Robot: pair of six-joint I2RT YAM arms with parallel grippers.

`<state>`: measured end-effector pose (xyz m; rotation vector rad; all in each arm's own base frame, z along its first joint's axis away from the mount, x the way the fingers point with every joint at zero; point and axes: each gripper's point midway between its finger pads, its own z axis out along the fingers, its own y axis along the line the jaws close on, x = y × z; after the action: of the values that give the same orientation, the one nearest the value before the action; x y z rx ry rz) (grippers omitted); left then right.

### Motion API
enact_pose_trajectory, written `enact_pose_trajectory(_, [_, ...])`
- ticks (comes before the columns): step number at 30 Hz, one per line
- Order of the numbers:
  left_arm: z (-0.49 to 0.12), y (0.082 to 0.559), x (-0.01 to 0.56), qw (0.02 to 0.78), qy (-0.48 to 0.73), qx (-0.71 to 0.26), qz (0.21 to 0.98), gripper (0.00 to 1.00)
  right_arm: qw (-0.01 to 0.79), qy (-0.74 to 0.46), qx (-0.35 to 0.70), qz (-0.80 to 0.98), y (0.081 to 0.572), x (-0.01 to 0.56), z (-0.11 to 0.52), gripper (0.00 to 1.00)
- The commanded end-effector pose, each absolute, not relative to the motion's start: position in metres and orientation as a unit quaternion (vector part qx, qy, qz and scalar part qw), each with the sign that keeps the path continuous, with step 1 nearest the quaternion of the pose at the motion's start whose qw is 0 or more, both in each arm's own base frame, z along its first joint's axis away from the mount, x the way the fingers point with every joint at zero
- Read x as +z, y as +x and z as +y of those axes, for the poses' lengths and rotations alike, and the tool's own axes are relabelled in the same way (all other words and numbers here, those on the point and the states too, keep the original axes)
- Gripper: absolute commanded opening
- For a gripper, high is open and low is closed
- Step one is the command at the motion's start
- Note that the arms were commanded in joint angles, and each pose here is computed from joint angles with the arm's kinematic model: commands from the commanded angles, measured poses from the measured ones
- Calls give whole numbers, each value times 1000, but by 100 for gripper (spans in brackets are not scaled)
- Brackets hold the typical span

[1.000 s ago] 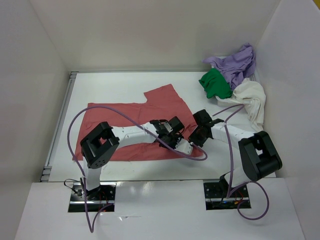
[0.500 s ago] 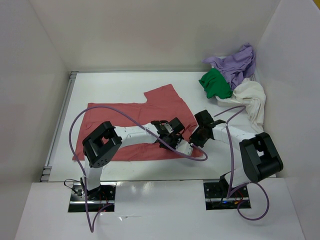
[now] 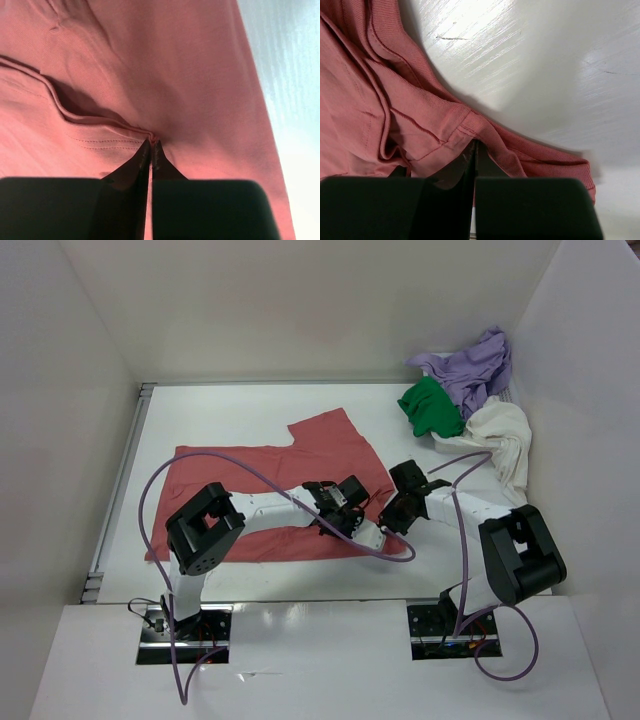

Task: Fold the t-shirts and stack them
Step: Fold the flattened tshirt in 1/3 of the way

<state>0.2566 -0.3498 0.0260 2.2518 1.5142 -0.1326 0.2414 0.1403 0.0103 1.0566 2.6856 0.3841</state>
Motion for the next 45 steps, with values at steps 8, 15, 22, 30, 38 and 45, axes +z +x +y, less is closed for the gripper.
enact_pose_trajectory(8, [-341, 305, 49, 269, 732, -25, 626, 0, 106, 368, 86, 920, 223, -6, 120, 2])
enact_pose_trajectory(15, [-318, 345, 57, 300, 646, -24, 701, 1, 106, 368, 86, 920, 223, -6, 120, 2])
enact_pose_trajectory(22, [-311, 364, 55, 311, 602, -15, 735, 25, 106, 363, 86, 922, 223, -6, 120, 2])
enact_pose_trajectory(30, [-255, 410, 76, 341, 491, 80, 797, 36, 124, 360, 87, 921, 232, 5, 119, 7])
enact_pose_trajectory(38, [-202, 406, 119, 347, 448, 106, 817, 53, 185, 354, 52, 915, 240, 47, 97, 24])
enact_pose_trajectory(45, [-97, 355, 144, 306, 415, 165, 841, 59, 187, 372, 68, 907, 205, 73, 106, 45])
